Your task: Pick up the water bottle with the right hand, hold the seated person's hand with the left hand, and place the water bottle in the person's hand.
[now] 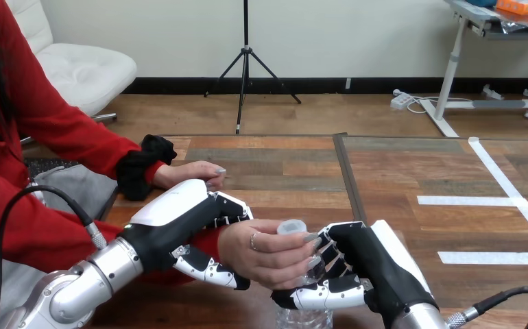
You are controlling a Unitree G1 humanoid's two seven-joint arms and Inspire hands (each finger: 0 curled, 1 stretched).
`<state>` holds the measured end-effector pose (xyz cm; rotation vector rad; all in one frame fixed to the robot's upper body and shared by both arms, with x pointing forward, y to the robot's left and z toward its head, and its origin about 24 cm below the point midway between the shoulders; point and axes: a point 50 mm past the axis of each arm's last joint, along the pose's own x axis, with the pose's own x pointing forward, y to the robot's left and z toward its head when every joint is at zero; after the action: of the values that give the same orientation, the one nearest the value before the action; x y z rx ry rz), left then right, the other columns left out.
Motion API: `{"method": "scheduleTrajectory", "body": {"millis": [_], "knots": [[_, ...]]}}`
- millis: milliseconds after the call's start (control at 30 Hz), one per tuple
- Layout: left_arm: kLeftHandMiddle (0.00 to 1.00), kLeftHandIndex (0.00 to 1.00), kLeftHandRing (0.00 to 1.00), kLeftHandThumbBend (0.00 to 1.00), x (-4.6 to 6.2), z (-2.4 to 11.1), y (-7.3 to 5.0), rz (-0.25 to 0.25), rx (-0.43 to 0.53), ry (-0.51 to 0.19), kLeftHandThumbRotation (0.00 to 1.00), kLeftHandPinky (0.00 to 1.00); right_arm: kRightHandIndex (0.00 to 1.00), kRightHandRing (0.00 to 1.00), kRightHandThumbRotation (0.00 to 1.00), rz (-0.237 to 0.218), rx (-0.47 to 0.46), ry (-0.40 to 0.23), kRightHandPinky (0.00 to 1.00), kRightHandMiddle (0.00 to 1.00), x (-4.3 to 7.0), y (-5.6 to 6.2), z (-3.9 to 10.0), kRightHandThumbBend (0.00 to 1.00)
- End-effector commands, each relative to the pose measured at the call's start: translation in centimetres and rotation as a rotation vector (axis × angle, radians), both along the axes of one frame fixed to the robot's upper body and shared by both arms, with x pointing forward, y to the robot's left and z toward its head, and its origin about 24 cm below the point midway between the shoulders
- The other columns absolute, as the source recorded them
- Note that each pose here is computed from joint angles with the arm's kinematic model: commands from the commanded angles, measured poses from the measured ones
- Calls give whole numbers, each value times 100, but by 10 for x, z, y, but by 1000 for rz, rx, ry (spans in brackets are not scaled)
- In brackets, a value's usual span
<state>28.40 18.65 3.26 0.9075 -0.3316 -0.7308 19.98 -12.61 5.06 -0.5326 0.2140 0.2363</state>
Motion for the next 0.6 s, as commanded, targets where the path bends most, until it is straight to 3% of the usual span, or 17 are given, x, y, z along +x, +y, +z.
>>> {"method": "scheduleTrajectory", "body": {"millis": [0,567], "knots": [[46,48,37,70,31,48,-48,-107,-137,-193,16,28,42,29,0,99,42,-447,24,37,-3,11,100,90],[46,48,37,71,32,47,-48,-104,-130,-184,14,28,42,28,0,117,33,-479,23,37,-3,12,111,90]]}}
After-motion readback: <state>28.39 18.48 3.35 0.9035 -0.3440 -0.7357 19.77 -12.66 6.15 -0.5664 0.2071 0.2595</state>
